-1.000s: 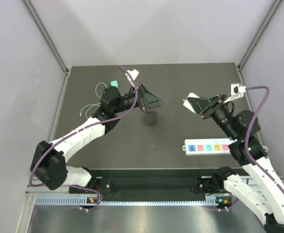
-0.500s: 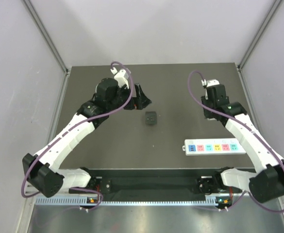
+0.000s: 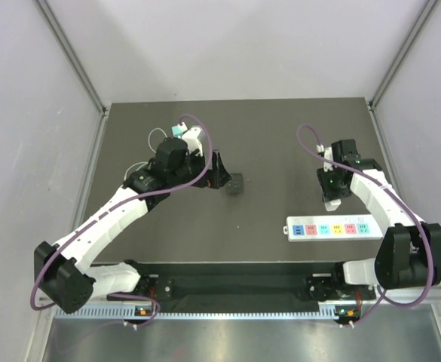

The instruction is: Insert the plug

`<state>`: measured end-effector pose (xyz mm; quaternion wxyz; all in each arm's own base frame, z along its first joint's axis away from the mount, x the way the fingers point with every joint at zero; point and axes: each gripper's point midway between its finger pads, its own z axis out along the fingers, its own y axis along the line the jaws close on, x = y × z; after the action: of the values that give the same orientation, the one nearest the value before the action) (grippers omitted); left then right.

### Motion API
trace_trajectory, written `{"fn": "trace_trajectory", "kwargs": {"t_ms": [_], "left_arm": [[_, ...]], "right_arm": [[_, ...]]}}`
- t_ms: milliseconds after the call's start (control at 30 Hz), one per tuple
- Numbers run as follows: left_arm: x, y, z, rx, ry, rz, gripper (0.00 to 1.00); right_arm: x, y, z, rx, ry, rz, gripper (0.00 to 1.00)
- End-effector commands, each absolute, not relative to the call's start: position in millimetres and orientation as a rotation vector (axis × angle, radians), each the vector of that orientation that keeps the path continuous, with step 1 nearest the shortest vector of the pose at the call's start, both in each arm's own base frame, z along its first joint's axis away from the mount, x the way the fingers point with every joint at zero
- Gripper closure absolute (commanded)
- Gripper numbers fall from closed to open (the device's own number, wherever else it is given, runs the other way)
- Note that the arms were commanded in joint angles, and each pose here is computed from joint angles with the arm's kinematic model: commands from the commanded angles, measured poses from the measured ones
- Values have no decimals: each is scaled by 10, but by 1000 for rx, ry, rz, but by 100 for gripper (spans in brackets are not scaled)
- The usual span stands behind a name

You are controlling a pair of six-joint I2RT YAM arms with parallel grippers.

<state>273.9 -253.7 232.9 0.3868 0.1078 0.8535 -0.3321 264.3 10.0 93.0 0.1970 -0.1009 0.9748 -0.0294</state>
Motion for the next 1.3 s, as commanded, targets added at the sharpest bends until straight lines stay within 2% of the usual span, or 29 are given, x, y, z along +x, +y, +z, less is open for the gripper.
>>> {"fn": "trace_trajectory", "kwargs": {"t_ms": [0,100,167,200,367,433,567,667,833,1033,1133,1267], "left_arm": [[2708,-2529,2513,306,2094,-860,5],[2679,-2529,2590,311,2066,-876,5],[2662,-2522,2617,309,2057,-883,5],[2653,-2527,2626,309,2052,-889,5],[2567,-2608,2662,366,2041,-940,7],[2518,-2641,2651,386,2044,-960,7],[2465,-2684,2633,408,2046,-964,7],[2451,-2700,2663,414,2040,-977,7],[2421,-2688,2712,415,2019,-979,8],[2400,-2706,2706,427,2018,-976,8],[2417,-2677,2711,421,2014,-955,8],[2428,-2646,2751,417,1997,-937,8]], "right_arm": [[2770,197,958,-316,2681,30,100],[2826,204,892,-236,2736,34,100],[2979,83,924,-17,2717,-79,100],[3016,-80,957,229,2683,-203,100],[3046,-373,1135,611,2550,-294,100],[2932,-648,1233,813,2447,-346,100],[2310,-1312,1313,1248,2187,-551,100],[1971,-1552,1384,1480,1964,-549,100],[1574,-1778,1267,1678,1893,-714,100],[1246,-1800,794,1909,1955,-776,100],[1233,-1784,668,1912,1953,-772,100],[1406,-1681,511,1900,2009,-615,100]]}}
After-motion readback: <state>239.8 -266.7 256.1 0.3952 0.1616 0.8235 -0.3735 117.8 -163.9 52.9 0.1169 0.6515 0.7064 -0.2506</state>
